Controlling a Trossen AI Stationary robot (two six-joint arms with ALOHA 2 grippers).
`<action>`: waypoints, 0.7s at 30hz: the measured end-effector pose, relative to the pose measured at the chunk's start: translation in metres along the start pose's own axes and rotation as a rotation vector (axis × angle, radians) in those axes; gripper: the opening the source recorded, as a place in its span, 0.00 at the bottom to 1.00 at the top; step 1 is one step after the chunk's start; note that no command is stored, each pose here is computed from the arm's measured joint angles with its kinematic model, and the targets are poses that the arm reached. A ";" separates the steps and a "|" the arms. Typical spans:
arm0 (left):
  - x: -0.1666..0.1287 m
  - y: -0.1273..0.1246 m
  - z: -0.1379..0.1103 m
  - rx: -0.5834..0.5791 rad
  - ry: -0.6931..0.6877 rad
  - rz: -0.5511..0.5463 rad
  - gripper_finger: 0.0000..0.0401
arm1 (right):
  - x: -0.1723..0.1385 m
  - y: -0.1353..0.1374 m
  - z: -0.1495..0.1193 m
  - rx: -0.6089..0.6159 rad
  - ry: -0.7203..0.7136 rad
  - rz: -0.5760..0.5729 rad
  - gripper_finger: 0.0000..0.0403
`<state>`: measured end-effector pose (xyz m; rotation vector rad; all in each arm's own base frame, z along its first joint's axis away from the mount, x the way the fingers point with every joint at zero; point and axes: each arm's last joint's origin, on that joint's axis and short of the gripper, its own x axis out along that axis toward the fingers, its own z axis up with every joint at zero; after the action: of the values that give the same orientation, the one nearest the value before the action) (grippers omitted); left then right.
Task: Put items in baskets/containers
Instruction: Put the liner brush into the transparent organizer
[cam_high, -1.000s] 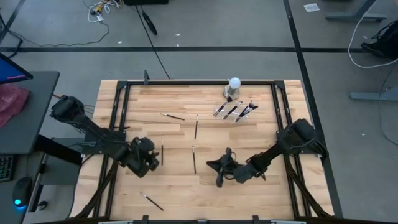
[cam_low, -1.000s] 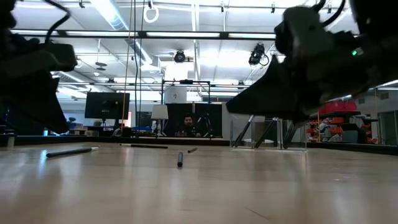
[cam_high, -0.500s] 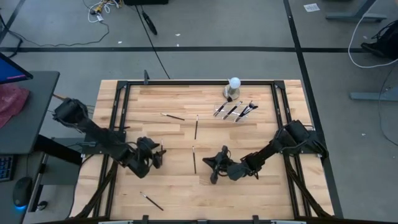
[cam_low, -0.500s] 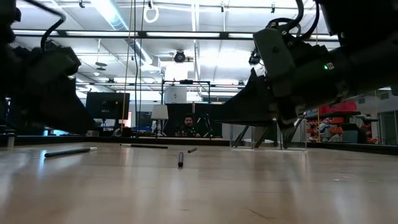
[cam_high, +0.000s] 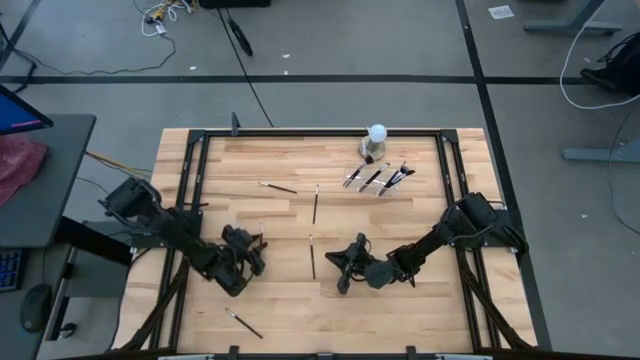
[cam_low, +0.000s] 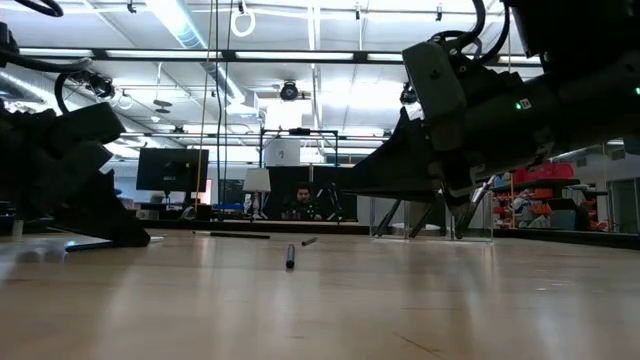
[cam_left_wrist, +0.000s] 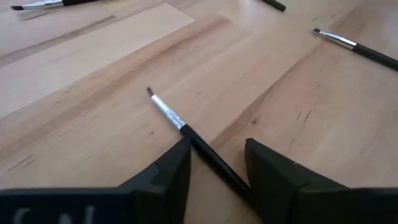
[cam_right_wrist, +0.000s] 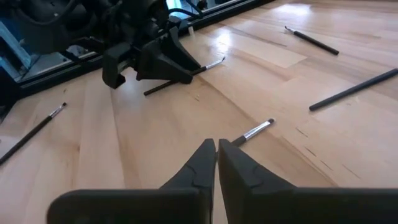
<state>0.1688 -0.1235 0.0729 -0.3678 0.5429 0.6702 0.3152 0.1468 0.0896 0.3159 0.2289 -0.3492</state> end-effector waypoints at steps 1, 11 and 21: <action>-0.001 0.000 -0.001 0.004 0.001 -0.004 0.35 | 0.000 0.000 0.000 0.006 0.000 0.000 0.06; -0.004 0.008 -0.009 -0.023 0.006 -0.022 0.10 | 0.005 -0.005 0.003 -0.006 -0.007 -0.020 0.06; -0.003 0.021 -0.015 -0.006 -0.049 -0.101 0.03 | 0.006 -0.006 0.005 0.001 -0.014 -0.022 0.06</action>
<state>0.1476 -0.1166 0.0596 -0.3813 0.4723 0.5818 0.3194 0.1381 0.0906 0.3125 0.2187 -0.3730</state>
